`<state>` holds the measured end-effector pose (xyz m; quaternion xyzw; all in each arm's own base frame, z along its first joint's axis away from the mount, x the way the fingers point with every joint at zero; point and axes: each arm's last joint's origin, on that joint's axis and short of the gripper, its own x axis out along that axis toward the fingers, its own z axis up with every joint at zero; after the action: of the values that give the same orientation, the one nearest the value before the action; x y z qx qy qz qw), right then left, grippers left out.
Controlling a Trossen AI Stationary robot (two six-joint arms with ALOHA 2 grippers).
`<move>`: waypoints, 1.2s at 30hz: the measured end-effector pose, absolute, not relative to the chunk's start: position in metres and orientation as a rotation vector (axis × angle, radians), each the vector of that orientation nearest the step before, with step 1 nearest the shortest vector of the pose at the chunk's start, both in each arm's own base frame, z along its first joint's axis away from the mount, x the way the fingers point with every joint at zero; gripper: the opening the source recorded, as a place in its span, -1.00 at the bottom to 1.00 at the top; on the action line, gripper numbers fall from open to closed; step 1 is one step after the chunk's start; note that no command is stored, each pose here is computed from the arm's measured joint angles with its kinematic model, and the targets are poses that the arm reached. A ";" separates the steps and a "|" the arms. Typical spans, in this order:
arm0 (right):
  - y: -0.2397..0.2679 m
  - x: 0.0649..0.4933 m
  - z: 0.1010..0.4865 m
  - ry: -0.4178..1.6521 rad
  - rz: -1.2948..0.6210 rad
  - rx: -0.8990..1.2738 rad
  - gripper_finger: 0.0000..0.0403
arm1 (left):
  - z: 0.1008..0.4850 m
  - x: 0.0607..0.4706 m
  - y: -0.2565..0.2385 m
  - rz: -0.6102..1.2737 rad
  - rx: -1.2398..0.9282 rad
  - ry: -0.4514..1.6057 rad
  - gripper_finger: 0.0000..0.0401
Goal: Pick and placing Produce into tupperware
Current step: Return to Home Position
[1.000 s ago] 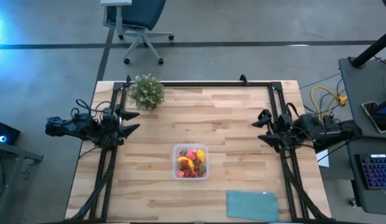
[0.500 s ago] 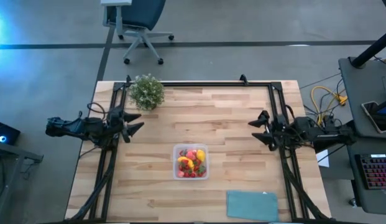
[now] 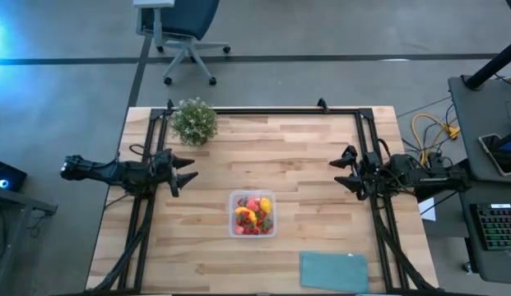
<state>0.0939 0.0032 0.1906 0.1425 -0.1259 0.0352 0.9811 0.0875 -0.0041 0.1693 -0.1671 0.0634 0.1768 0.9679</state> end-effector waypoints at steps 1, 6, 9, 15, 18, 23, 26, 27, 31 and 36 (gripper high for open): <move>0.003 0.094 0.191 -0.252 0.076 0.265 0.36 | 0.170 0.088 -0.005 0.340 -0.311 0.128 0.33; 0.006 0.094 0.190 -0.238 0.140 0.166 0.35 | 0.171 0.090 -0.005 0.309 -0.195 0.111 0.33; 0.007 0.094 0.189 -0.236 0.187 0.122 0.34 | 0.172 0.090 -0.006 0.276 -0.192 0.111 0.33; 0.008 0.095 0.184 -0.168 0.234 0.126 0.36 | 0.171 0.093 -0.012 0.070 -0.152 0.092 0.33; 0.007 0.095 0.184 -0.168 0.214 0.143 0.36 | 0.171 0.094 -0.012 0.070 -0.149 0.091 0.33; 0.008 0.095 0.185 -0.186 0.223 0.141 0.34 | 0.171 0.094 -0.012 0.091 -0.200 0.083 0.33; 0.008 0.095 0.184 -0.175 0.220 0.126 0.35 | 0.170 0.094 -0.012 0.098 -0.202 0.087 0.33; 0.008 0.095 0.184 -0.171 0.220 0.122 0.35 | 0.171 0.094 -0.012 0.098 -0.203 0.084 0.33; 0.007 0.095 0.183 -0.160 0.208 0.110 0.36 | 0.171 0.095 -0.012 0.100 -0.205 0.076 0.33; 0.004 0.096 0.182 -0.157 0.107 0.126 0.33 | 0.172 0.095 -0.012 0.100 -0.210 0.057 0.33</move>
<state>0.0963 0.0045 0.1820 0.0630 -0.0781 0.0533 0.9935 0.0951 -0.0118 0.1718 -0.1049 0.0285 0.0497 0.9928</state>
